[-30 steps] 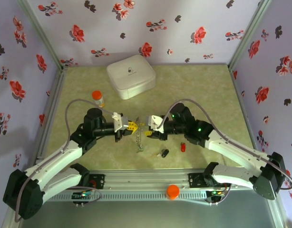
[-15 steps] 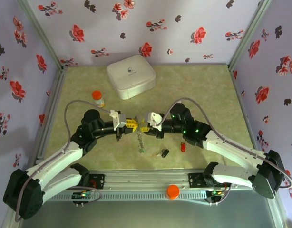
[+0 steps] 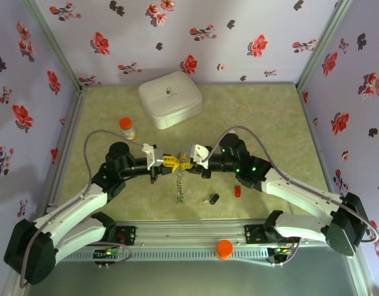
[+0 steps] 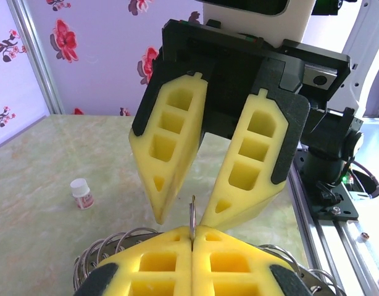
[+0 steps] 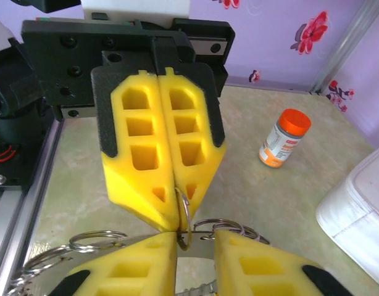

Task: Put the keys on the keyring

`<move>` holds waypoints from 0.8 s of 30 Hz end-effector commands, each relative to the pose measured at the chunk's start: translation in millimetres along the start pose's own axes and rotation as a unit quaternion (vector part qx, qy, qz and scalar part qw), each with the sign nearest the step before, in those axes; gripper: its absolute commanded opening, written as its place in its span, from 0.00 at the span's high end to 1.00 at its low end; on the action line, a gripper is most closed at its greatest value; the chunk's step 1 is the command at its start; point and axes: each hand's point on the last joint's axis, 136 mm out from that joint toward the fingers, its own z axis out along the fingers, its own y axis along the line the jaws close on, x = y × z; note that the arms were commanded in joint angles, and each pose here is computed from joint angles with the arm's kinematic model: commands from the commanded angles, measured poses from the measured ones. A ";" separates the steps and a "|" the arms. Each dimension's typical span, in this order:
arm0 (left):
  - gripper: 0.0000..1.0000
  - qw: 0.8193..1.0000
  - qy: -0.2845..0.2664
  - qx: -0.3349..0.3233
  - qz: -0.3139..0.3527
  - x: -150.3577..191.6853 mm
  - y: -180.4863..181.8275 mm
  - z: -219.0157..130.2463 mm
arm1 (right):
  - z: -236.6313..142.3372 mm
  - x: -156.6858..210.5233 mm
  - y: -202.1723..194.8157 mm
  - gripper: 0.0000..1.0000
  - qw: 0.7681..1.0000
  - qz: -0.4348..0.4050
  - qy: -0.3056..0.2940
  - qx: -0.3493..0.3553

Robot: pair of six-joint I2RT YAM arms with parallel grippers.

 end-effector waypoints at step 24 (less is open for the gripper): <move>1.00 0.895 0.007 -0.306 -0.325 -3.0 83.5 -8.0 | 17.5 7.9 56.4 0.68 0.966 0.257 -0.020 -0.011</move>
